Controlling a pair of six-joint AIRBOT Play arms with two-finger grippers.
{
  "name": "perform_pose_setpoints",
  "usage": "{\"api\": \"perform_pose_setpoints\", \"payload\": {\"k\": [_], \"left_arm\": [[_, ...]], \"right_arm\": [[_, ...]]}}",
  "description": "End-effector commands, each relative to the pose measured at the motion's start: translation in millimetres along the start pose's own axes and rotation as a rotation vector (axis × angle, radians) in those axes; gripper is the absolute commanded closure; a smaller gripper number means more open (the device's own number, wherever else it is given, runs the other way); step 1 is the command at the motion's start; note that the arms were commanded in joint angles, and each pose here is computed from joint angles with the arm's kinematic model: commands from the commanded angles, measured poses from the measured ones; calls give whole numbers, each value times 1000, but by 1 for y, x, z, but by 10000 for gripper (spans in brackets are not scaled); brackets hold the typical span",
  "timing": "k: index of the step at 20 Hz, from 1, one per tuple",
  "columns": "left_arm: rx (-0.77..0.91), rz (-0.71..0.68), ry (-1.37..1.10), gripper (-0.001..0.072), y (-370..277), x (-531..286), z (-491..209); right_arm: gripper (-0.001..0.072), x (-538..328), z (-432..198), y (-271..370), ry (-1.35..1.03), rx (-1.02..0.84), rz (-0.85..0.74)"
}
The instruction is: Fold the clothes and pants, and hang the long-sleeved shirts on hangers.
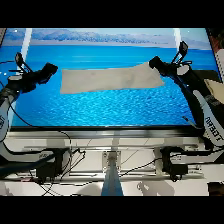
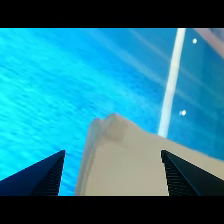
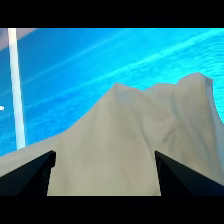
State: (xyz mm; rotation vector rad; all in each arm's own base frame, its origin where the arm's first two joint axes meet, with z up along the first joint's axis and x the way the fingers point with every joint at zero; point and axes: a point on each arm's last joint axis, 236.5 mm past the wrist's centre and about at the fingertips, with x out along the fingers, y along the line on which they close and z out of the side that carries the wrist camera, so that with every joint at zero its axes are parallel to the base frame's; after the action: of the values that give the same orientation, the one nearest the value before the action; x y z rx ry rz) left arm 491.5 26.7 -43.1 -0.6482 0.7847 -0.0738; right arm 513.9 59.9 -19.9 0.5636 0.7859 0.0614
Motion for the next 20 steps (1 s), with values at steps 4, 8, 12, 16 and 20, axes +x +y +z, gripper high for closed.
{"api": "perform_pose_setpoints", "payload": {"k": [4, 8, 12, 16, 20], "left_arm": [[113, -9, 414, 12, 15, 4, -69], [194, -18, 434, 158, 4, 34, -84], [265, -14, 378, 694, -9, 45, -72], [432, -77, 499, 696, -44, 1, -58], [622, -86, 565, 695, -92, -97, -36]], "right_arm": [[15, -5, -14, 14, 139, -157, 41], [15, -16, -18, 36, 206, -274, 103], [100, -14, -23, 63, 198, -311, 138], [682, -9, -47, 107, 199, -384, 193], [698, -6, -84, 164, 195, -457, 268]]}}
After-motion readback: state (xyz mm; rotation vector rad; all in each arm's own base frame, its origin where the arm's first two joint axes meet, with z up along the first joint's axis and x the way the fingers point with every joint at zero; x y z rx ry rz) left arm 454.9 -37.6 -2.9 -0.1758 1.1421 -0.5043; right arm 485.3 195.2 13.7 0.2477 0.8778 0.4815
